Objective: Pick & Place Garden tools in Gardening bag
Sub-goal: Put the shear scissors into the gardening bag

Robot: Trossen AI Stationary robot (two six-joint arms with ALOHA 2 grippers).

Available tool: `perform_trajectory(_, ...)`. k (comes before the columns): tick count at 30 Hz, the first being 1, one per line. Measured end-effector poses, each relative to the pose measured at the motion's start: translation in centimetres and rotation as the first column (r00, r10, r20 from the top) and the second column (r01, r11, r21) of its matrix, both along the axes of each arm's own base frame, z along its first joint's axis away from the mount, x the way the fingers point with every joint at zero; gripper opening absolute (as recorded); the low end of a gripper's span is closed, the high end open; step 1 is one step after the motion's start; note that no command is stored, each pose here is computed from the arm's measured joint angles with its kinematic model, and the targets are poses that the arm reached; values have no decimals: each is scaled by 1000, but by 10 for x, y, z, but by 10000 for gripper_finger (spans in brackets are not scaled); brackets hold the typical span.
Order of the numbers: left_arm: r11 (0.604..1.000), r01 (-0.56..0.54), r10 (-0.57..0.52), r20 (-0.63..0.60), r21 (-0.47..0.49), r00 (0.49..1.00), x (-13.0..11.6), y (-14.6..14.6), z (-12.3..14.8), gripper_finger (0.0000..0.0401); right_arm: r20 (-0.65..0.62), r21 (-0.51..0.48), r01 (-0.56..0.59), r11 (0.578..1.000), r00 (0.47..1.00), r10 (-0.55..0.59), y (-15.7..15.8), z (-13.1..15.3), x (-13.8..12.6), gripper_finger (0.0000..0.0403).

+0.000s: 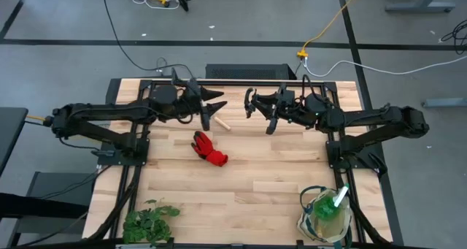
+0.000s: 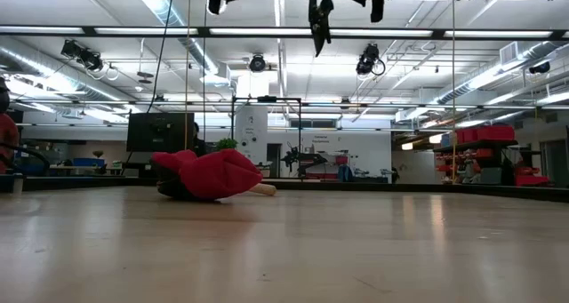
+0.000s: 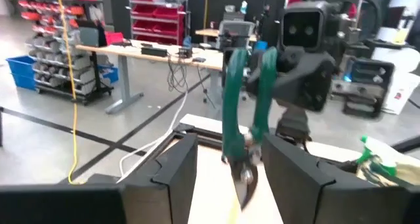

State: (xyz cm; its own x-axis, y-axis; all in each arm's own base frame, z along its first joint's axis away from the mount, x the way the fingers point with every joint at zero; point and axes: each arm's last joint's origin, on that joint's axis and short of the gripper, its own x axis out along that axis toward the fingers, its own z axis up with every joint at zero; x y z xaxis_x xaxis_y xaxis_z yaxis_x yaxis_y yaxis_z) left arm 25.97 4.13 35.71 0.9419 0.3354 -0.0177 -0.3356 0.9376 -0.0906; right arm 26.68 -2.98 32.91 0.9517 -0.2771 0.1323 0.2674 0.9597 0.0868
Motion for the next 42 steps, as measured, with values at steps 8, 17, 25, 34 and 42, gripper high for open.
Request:
perform_trajectory(8, 1000, 5, -5, 53, 7, 999, -27, -4, 19, 172, -3, -2, 1, 1000, 1000, -1, 2, 16, -25, 79)
perform_trajectory(17, 999, 42, -43, 74, 5, 996, -45, -7, 28, 172, -25, -15, 4, 1000, 1000, -5, 5, 27, -51, 79)
perform_trajectory(25, 997, 77, -75, 76, -18, 994, -46, -8, 28, 171, -62, -16, -30, 999, 998, 29, 7, 29, -65, 79)
perform_trajectory(34, 986, 166, -164, 64, -31, 984, -45, -11, 27, 118, -61, -28, -187, 982, 981, 185, 13, 31, -69, 72)
perform_trajectory(42, 969, 239, -235, 75, -62, 969, -45, -13, 27, 55, -63, -28, -255, 967, 965, 253, 27, 31, -69, 44)
